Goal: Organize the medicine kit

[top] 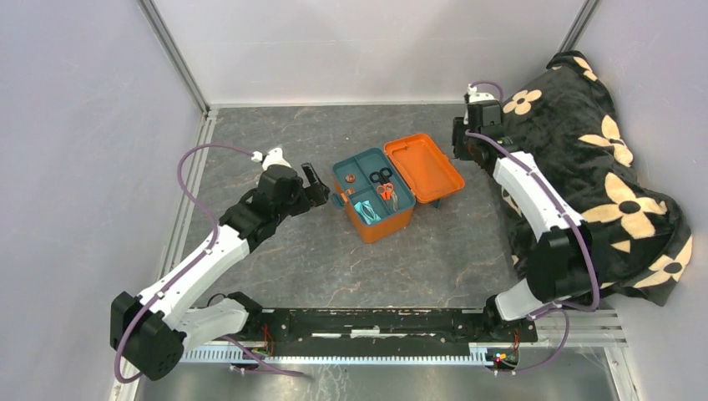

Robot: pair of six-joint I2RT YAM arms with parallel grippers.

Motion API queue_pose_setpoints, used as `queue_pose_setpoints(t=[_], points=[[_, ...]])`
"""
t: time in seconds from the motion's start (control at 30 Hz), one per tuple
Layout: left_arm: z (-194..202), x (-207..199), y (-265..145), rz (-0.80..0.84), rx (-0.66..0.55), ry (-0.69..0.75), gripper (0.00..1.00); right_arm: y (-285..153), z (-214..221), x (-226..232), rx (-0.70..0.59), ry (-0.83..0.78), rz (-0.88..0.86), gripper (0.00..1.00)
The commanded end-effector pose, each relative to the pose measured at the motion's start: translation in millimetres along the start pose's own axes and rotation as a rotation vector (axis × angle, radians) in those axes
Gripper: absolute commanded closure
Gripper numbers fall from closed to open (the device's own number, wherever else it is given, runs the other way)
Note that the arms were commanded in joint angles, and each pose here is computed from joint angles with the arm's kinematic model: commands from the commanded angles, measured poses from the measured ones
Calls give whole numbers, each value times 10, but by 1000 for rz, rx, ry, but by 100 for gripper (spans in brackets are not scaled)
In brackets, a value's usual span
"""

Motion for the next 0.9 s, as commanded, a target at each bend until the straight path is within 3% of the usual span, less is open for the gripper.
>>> queue_pose_setpoints(t=[0.0, 0.37, 0.63, 0.87], points=[[-116, -263, 31, 219, -25, 46, 0, 341, -11, -306, 5, 32, 69, 51], [-61, -170, 146, 173, -12, 61, 0, 673, 115, -752, 63, 17, 159, 52], [-190, 245, -284, -76, -125, -6, 0, 589, 58, -696, 31, 51, 108, 52], [-9, 600, -548, -280, -87, -66, 0, 498, 34, -676, -2, 39, 79, 52]])
Point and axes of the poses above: each gripper's point midway between its finger pads, its own y axis out along the fingers, its own x axis along the line the jaws close on, z = x × y, the point moved 6 cm from there along -y, back along the fingers, and after that the axes turned 14 degrees about y, right-handed, at the moved point
